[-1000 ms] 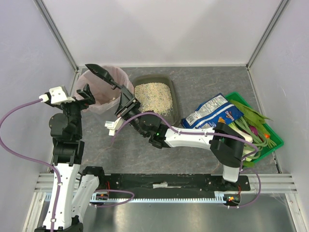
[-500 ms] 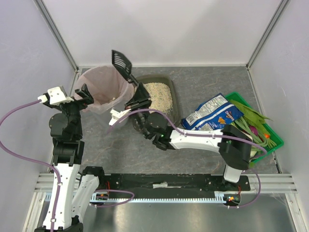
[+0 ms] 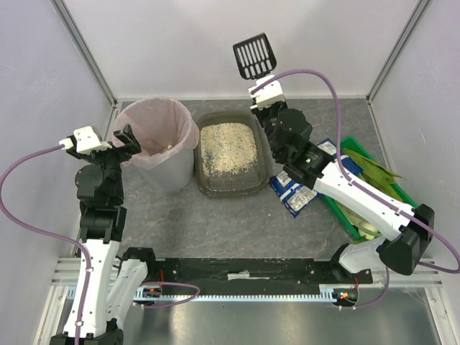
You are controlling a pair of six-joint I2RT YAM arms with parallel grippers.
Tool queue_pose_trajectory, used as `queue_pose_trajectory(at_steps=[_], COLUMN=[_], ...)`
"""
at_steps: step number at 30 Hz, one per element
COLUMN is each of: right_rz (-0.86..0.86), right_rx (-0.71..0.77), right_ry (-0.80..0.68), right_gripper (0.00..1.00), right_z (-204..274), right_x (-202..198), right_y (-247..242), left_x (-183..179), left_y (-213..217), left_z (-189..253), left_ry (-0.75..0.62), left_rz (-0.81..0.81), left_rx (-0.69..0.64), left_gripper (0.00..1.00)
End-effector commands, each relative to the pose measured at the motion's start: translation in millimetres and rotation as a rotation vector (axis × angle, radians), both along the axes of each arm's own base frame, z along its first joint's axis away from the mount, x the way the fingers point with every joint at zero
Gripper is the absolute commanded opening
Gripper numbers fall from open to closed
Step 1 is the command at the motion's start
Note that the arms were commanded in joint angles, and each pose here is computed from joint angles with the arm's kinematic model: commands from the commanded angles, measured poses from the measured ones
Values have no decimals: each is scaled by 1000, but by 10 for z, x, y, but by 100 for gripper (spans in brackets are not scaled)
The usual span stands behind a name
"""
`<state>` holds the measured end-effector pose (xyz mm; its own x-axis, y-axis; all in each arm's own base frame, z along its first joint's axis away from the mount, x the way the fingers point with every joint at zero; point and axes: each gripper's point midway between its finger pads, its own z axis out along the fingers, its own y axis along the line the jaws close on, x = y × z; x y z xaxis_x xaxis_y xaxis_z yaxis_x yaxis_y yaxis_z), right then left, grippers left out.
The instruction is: Clean the litter box
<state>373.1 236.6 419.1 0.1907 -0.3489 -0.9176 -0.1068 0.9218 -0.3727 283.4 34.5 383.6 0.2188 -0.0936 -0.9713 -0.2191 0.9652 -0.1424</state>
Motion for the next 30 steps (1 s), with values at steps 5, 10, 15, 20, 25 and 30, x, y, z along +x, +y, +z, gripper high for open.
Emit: queue_pose_trajectory(at_steps=[5,10,15,20,25,30], right_rz=[187,157,74,21,-17,-55], right_rx=[412,440,428,394,371,303], right_ry=[487,635,766,816,825,809], right_gripper=[0,0,0,0,0,0], right_z=[-931,-1401,-1967,-2259,-2429,-2584], right_x=[-152,-166,-152,-130,-27,112], right_y=[366,470,513,517,553,632], left_x=[32,37,45,43,37,55], left_y=[-13,-8,-21,-34,-37,-54], left_z=[54,50,43,45,57,42], left_ry=[-28,-28,-27,-30,-33,-29], left_rz=[-7,-5,-11,-19,-20,-30], left_rx=[-24,-21,-23,-22,-21,-21], left_gripper=[99,99,99,99,99,99])
